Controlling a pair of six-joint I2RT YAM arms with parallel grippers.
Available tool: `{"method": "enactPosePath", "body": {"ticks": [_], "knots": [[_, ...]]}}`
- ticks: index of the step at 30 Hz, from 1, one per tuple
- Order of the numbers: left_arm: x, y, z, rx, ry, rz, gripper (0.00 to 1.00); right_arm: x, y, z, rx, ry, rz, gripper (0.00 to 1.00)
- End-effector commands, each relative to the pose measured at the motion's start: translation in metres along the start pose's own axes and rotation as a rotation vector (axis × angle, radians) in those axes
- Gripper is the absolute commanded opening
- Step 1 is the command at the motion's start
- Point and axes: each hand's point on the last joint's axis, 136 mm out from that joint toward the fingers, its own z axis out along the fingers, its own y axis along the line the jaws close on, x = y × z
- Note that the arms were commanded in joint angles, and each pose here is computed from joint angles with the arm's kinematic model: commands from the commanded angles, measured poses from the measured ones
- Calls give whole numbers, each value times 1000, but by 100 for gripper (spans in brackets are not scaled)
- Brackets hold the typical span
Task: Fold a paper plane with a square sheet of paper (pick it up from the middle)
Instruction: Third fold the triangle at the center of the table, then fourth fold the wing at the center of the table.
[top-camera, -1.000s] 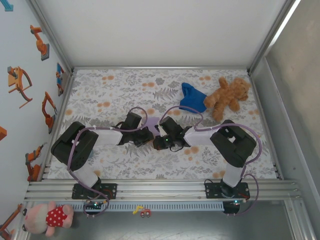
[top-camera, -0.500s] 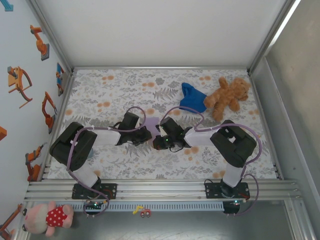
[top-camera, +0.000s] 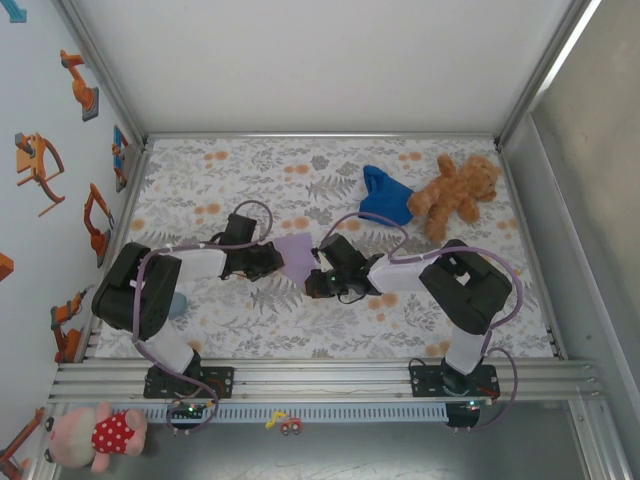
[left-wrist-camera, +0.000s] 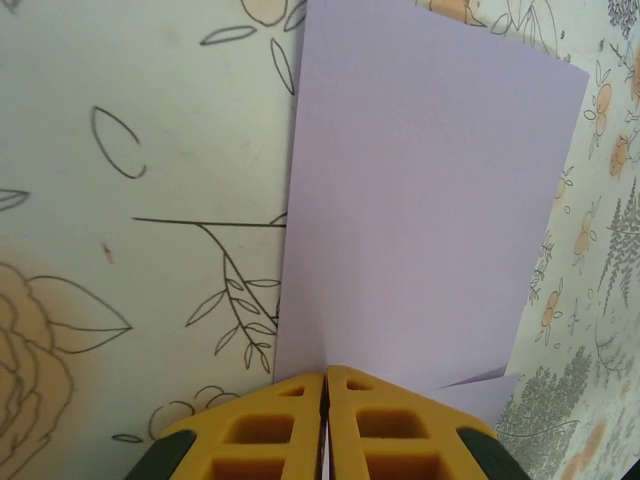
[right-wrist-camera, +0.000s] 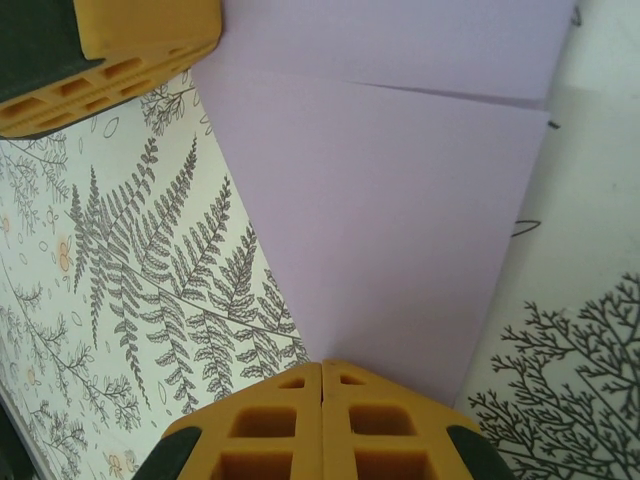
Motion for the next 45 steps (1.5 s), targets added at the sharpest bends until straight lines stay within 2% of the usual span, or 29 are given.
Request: {"method": "enactPosePath", "body": {"ticks": [1,9,17,22,28,34,45], "knots": [[-13,44,-9,-186,-63,-10,10,35,-33,-3,133,115,54,0],[-33,11,-42,-124,-134,14,14,-11,24,-29,-17,-28,-60,1],[-25,5,-62,-76,-175,-48,27,-29,34,-24,-25,-52,-75,3],[-10,-3,-64,16,-148,-120,39,-40,25,-9,37,-56,-61,4],[7,-7,-55,90,-89,-190,46,-47,10,4,103,-57,-27,7],[13,-11,-44,98,-39,-209,48,-42,-6,9,150,-49,1,20],[11,-9,-28,66,-22,-242,46,-32,-17,13,136,-17,52,18]]}}
